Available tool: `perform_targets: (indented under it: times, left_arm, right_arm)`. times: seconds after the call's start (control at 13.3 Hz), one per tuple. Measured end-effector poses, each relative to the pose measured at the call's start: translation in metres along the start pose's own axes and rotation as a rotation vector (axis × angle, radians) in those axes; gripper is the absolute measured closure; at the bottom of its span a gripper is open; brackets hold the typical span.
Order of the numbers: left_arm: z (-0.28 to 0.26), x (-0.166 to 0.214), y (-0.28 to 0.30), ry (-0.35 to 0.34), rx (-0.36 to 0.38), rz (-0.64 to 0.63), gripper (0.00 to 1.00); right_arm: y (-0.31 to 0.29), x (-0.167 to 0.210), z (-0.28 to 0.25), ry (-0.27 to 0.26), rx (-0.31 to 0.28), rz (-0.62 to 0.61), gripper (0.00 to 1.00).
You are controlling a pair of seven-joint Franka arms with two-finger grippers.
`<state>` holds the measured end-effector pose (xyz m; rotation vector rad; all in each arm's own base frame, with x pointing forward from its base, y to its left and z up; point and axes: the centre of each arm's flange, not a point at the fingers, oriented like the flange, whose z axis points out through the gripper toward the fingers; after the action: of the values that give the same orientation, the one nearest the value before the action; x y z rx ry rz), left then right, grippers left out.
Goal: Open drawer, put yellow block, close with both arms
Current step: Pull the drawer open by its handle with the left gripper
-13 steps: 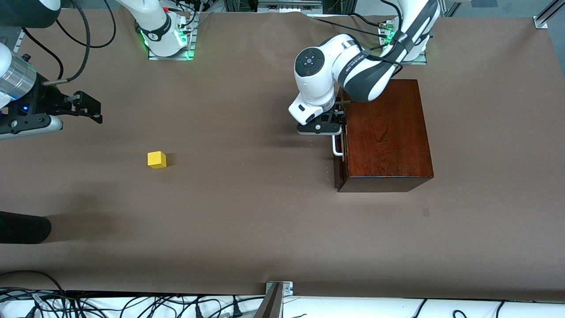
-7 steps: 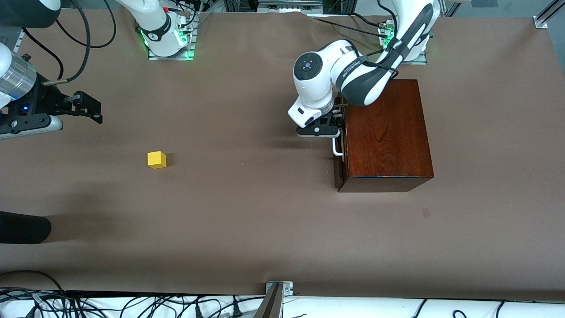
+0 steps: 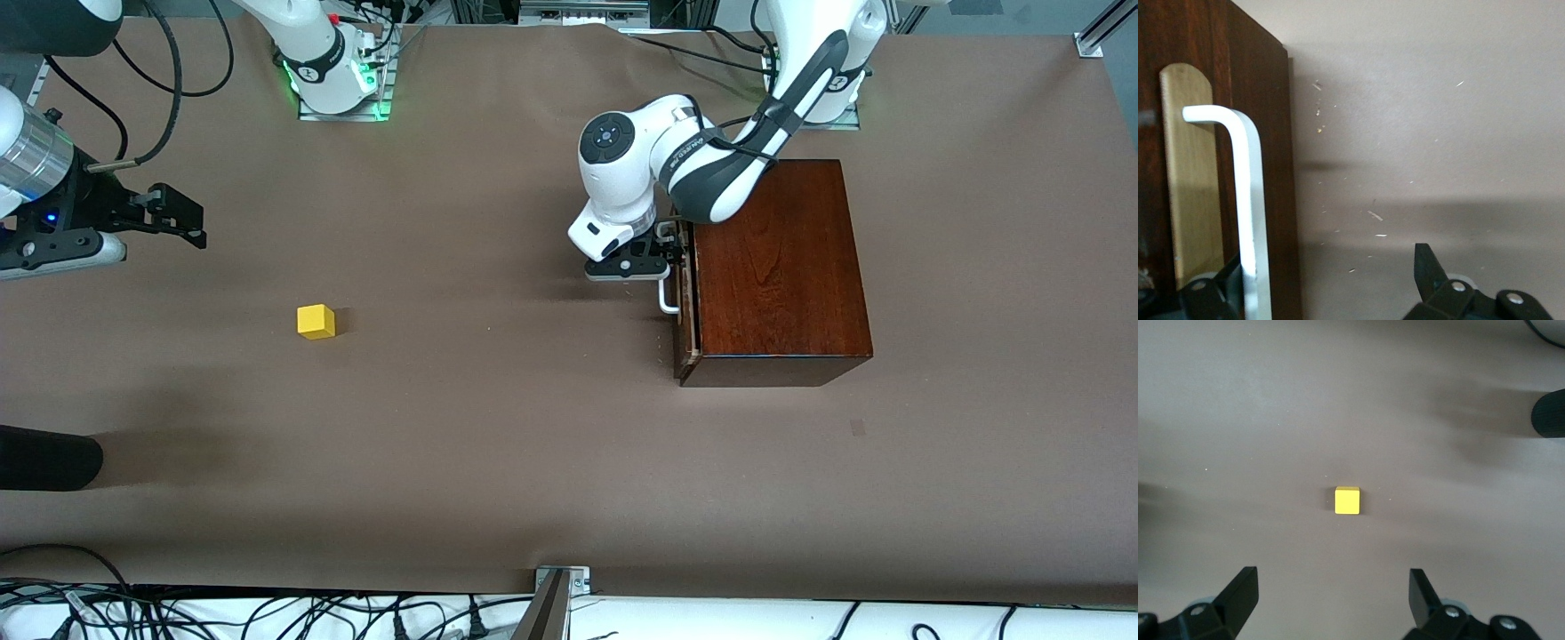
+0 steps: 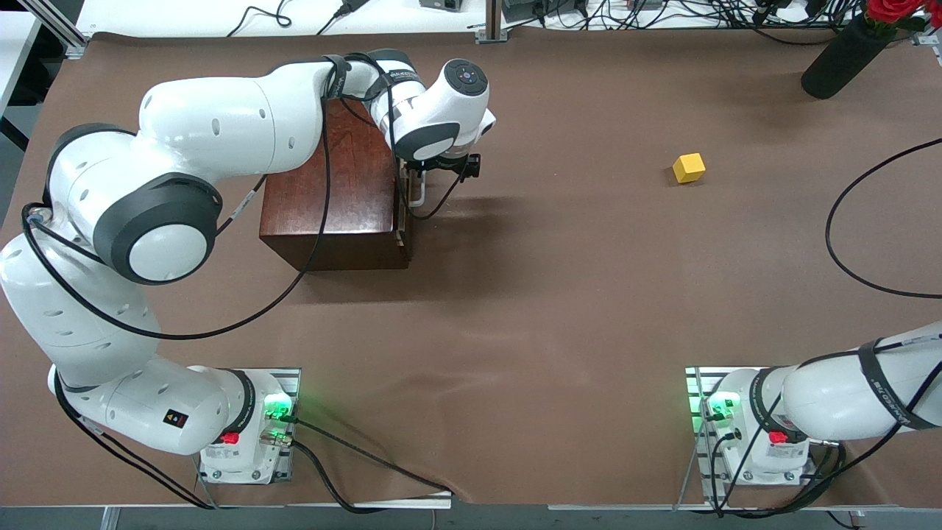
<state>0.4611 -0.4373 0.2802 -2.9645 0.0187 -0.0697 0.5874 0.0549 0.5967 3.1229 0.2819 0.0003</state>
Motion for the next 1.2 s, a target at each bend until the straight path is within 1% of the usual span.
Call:
perform_targets:
  times: [0.3,0.6,0.75,0.97,1.2]
  left_arm:
    - [-0.008,0.000,0.027,0.027,-0.042,-0.069,0.00]
    - [-0.016,0.002,0.055,0.037,-0.077,-0.094,0.00]
    - [-0.021,0.002,0.071,0.044,-0.113,-0.116,0.00]
    - [-0.024,0.002,0.076,0.046,-0.128,-0.128,0.00]
    - [-0.051,0.000,0.088,0.069,-0.177,-0.135,0.00]
  right_arm:
    - [0.001,0.000,0.000,0.000,0.000,0.001,0.00]
    - [0.001,0.000,0.000,0.001,-0.001,0.002,0.00]
    - [0.002,0.000,0.000,0.000,-0.001,0.004,0.00]
    - [0.005,0.005,0.003,0.018,-0.004,0.008,0.00]
    - [0.006,0.009,0.008,0.021,-0.005,0.009,0.00]
